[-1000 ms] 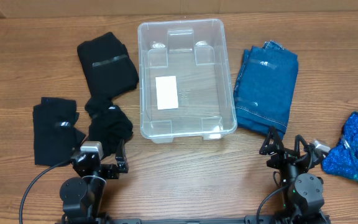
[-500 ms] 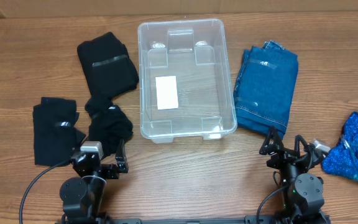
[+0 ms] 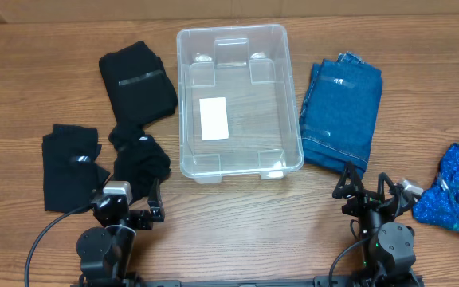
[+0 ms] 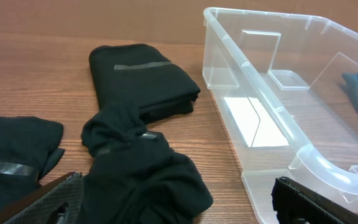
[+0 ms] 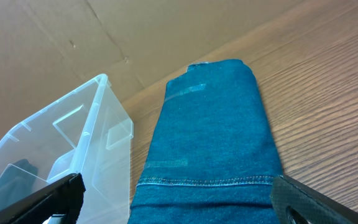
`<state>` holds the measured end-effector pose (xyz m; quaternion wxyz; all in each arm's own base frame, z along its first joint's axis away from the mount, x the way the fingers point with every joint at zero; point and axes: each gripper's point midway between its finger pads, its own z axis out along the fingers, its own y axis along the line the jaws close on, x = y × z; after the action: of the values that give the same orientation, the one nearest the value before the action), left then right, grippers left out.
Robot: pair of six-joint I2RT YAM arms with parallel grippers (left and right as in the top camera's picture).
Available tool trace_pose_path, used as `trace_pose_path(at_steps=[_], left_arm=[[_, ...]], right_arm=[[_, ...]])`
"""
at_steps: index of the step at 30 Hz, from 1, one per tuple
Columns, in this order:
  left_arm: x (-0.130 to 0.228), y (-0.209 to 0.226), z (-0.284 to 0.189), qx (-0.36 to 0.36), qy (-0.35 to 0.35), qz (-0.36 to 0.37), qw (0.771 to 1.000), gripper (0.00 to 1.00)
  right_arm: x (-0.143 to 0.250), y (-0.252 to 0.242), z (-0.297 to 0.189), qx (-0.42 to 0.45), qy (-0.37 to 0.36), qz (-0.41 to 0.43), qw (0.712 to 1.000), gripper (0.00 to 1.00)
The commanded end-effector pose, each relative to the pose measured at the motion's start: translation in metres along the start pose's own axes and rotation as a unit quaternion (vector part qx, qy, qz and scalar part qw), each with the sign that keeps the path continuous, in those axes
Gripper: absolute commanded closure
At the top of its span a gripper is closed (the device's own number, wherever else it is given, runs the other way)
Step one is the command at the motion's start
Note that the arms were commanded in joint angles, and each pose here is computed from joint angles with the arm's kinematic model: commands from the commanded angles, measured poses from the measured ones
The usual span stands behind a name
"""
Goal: Pack container
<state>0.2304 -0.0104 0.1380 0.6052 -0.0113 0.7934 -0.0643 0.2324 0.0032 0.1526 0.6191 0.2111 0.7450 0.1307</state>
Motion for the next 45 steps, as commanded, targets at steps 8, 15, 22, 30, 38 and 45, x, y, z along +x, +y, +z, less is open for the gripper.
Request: trace_pose_path(at_steps=[8,15,22,30,38,45], left_arm=[[0.001,0.003,0.001,-0.008,-0.002,-0.005,1.000,0.00],[0.001,0.003,0.001,-0.008,-0.002,-0.005,1.000,0.00],[0.001,0.003,0.001,-0.008,-0.002,-0.005,1.000,0.00],[0.001,0.003,0.001,-0.008,-0.002,-0.005,1.000,0.00],[0.001,0.003,0.001,-0.008,-0.002,-0.005,1.000,0.00],[0.001,0.003,0.001,-0.008,-0.002,-0.005,1.000,0.00]], right_arm=[[0.006,0.024,-0.003,-0.068,0.023,0.001,0.997,0.00],[-0.099,0.072,-0.049,-0.116,-0.064,-0.020,0.991,0.00],[-0.162,0.110,-0.042,-0.067,0.011,-0.040,0.997,0.00],[-0.200,0.108,0.007,0.064,0.153,-0.123,0.978,0.00],[-0.197,0.037,0.094,0.161,0.250,-0.142,0.944,0.00],[-0.184,-0.013,0.155,0.125,0.283,-0.094,0.946,0.00]])
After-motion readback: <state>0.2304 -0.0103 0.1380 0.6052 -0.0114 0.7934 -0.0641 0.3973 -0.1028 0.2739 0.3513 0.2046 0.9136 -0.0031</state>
